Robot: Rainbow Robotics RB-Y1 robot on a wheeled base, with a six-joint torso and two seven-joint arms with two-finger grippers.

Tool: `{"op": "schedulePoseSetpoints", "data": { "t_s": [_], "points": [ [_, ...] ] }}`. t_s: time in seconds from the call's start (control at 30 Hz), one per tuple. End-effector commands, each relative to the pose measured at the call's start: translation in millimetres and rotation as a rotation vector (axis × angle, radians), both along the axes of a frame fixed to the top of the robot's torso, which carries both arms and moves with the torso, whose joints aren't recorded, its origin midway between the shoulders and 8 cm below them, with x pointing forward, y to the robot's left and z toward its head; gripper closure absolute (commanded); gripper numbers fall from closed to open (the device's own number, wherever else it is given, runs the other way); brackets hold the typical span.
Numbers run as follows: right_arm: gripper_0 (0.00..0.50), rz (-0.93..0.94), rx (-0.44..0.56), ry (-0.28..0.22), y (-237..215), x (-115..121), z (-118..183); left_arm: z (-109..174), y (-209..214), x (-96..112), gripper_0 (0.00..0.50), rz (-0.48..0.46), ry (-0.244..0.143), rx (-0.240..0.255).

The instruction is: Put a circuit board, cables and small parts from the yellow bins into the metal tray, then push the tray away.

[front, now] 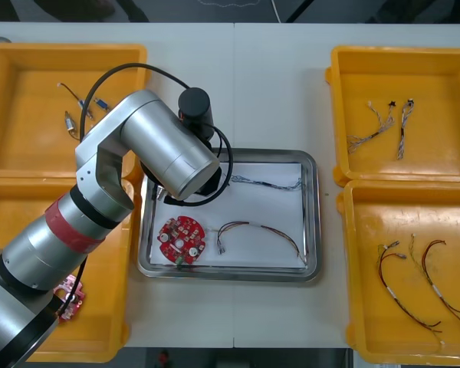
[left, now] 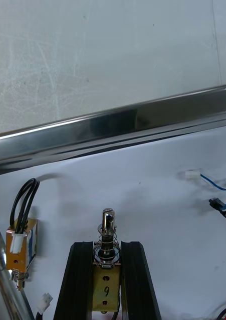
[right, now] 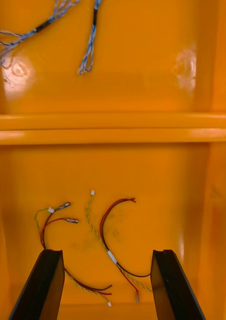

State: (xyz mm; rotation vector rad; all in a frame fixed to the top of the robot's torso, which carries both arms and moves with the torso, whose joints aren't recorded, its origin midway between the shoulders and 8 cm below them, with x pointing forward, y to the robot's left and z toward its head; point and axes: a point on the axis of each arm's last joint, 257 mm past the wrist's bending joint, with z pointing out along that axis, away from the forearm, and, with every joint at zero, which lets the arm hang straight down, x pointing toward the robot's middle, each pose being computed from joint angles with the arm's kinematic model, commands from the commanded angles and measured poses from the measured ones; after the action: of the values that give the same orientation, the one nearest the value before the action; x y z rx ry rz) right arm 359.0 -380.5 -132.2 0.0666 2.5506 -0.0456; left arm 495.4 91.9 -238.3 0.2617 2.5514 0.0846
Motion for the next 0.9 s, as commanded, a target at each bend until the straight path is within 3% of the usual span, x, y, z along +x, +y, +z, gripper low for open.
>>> {"op": "schedulePoseSetpoints", "data": {
  "t_s": [0.03,0.13,0.2,0.23,0.27,0.37,0.4,0.6,0.9],
  "points": [
    [0.000,-0.080,-0.043,0.022,-27,-23,-3,-8,-14,-5,0.494,-0.042,-0.003,-0.002],
    [0.000,-0.092,-0.042,0.047,-30,-32,-12,-13,-12,-3,0.491,-0.042,-0.003,0.005],
    [0.000,-0.090,-0.042,0.048,-29,-34,-12,-15,-11,-1,0.451,-0.040,-0.006,0.010],
    [0.000,-0.088,-0.044,0.043,-28,-34,-11,-14,-11,0,0.363,-0.038,-0.012,0.010],
    [0.000,-0.081,-0.044,0.041,-26,-34,-10,-15,-12,-1,0.238,-0.039,-0.009,0.008],
    [0.000,-0.071,-0.046,0.032,-22,-35,-8,-14,-12,-1,0.047,-0.035,-0.012,0.004],
    [0.000,-0.069,-0.047,0.030,-21,-34,-7,-13,-11,0,0.016,-0.033,-0.012,0.004],
    [0.000,-0.064,-0.032,0.022,-17,-35,-8,-3,-10,-2,0.000,-0.020,-0.016,-0.007],
    [0.000,-0.035,-0.039,0.014,-9,-35,-6,52,7,-29,0.000,0.013,0.002,-0.057]
  ]
}}
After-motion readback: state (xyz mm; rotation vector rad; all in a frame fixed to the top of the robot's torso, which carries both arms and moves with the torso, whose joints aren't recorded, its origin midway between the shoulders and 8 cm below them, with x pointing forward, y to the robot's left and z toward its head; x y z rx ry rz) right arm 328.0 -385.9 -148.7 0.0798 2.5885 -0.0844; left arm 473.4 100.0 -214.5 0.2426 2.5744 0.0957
